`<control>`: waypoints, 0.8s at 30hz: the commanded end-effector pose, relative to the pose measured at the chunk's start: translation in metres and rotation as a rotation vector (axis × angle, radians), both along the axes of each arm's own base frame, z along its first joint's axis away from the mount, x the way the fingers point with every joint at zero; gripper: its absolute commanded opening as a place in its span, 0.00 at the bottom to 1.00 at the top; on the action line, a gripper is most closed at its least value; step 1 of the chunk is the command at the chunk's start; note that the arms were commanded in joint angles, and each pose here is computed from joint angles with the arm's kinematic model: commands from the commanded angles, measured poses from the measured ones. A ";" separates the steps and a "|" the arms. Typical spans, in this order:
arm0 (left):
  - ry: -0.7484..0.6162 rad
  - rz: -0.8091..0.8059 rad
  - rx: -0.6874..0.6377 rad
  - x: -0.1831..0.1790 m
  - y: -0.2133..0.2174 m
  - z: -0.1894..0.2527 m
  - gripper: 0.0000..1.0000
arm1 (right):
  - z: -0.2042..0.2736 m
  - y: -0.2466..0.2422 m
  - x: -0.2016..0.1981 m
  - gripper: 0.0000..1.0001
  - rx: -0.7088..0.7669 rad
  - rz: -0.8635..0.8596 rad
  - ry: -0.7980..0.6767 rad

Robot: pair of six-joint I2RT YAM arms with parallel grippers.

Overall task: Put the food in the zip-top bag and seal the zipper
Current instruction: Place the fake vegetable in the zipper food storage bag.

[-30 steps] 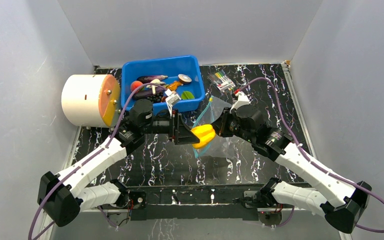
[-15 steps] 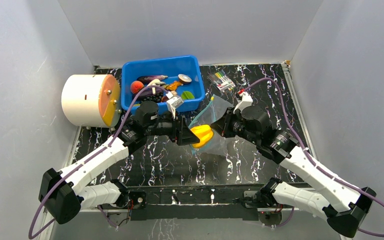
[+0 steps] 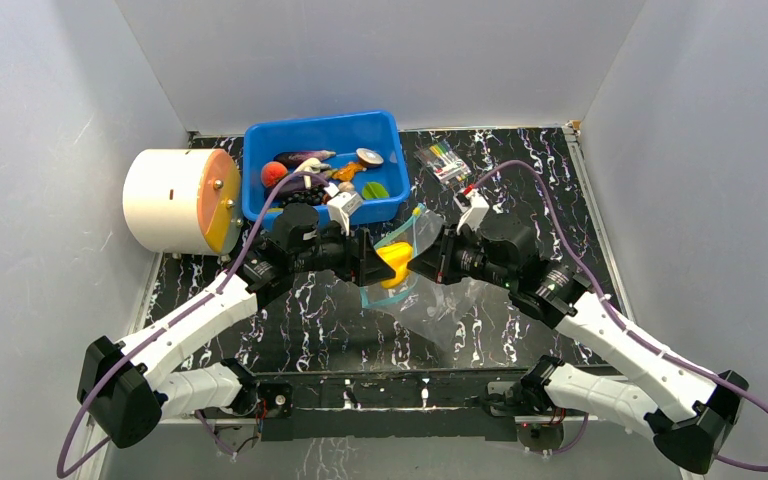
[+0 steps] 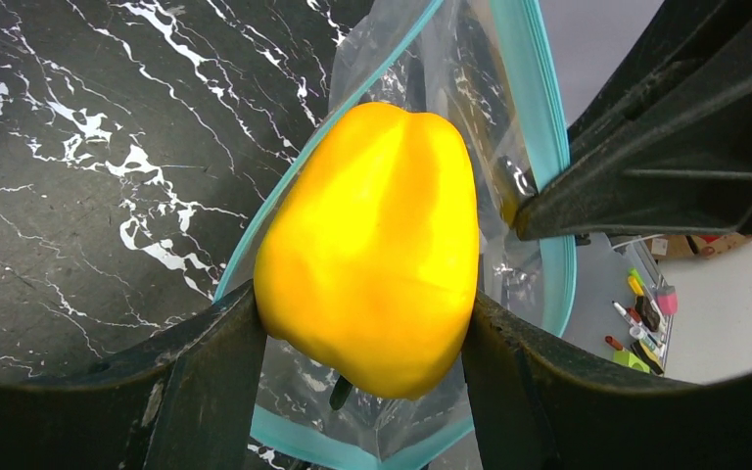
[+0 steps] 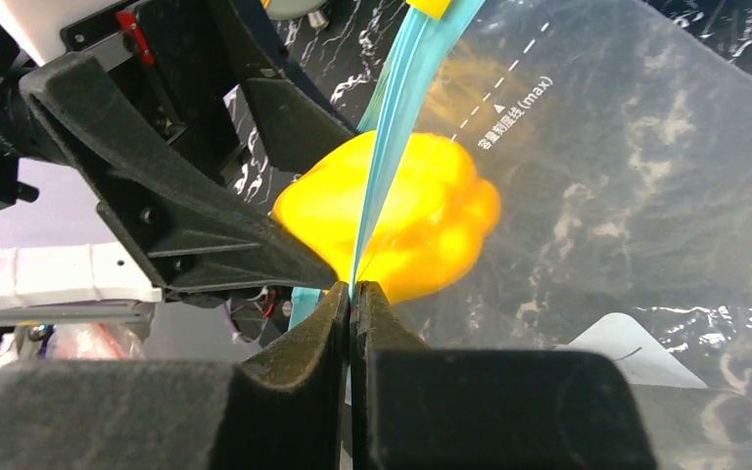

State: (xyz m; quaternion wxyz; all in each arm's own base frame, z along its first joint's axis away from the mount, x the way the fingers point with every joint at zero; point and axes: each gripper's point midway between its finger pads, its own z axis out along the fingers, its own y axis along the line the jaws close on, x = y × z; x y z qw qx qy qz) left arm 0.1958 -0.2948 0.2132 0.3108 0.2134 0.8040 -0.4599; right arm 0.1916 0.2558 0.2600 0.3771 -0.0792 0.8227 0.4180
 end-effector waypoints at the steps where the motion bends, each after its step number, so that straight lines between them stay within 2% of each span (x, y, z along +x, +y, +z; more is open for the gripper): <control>1: -0.029 0.026 -0.005 0.003 0.000 0.009 0.22 | 0.025 0.017 -0.004 0.00 0.109 0.072 -0.044; 8: 0.021 0.035 0.021 -0.001 0.002 0.000 0.28 | 0.029 0.019 -0.001 0.00 0.136 0.062 -0.049; 10: 0.029 0.022 0.000 -0.004 0.000 0.003 0.38 | 0.027 0.019 -0.002 0.00 0.141 0.061 -0.046; 13: 0.032 -0.012 -0.059 -0.011 -0.005 0.015 0.65 | 0.026 0.017 0.000 0.00 0.142 0.044 -0.047; 16: 0.019 -0.010 -0.089 -0.014 -0.004 0.029 0.80 | 0.026 0.012 0.003 0.00 0.127 0.010 -0.054; 19: -0.014 -0.007 -0.102 -0.018 0.002 0.040 0.88 | 0.023 0.009 0.001 0.00 0.104 0.013 -0.059; 24: -0.079 0.052 -0.065 -0.016 0.018 0.048 0.91 | 0.014 -0.001 -0.002 0.00 0.054 0.000 -0.050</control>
